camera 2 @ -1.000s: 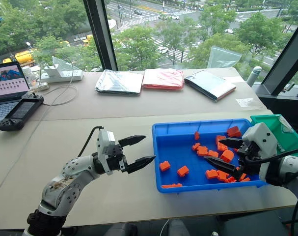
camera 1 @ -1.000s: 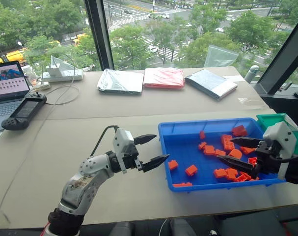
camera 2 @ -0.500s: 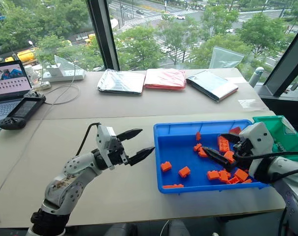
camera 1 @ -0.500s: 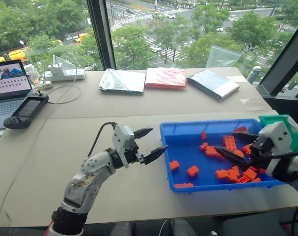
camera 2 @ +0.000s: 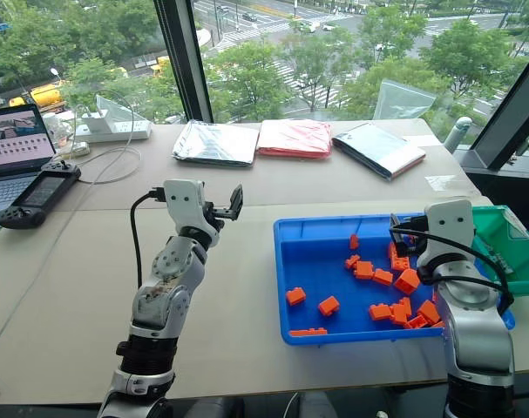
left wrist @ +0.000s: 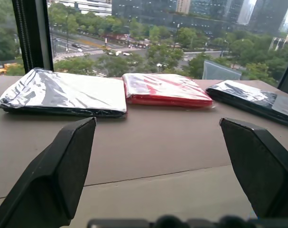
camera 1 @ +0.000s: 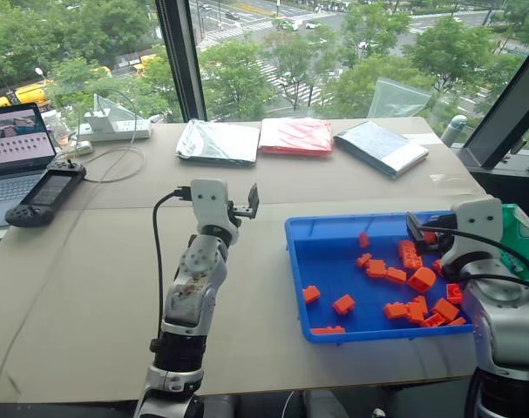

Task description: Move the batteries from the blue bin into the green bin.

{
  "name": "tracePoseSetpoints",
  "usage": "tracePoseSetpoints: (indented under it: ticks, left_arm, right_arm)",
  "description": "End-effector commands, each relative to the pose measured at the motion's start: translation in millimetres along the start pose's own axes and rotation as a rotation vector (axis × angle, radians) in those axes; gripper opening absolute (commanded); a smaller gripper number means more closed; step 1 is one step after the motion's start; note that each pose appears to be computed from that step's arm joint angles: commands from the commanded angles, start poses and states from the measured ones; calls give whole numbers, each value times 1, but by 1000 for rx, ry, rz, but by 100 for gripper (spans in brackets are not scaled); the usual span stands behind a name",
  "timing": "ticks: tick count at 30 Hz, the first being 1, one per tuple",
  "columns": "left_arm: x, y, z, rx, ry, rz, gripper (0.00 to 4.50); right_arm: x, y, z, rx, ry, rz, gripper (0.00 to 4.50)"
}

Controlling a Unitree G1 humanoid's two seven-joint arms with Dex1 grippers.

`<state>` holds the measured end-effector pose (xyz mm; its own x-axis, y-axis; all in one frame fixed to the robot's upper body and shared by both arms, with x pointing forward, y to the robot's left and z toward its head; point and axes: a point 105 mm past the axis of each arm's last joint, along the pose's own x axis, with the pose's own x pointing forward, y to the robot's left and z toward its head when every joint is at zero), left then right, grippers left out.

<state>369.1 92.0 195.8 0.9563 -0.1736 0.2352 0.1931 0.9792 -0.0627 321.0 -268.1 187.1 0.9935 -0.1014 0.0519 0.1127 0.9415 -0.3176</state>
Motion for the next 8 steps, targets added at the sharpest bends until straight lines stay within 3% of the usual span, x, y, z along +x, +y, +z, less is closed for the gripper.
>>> tracePoseSetpoints:
  ticks: [1,8]
  left_arm:
    - [-1,1,12,17,-55,13,450]
    - [0,5,16,50,-78,34,450]
  right_arm:
    - [2,-8,16,-29,-78,-53,447]
    - [6,-5,17,-52,-100,-58,447]
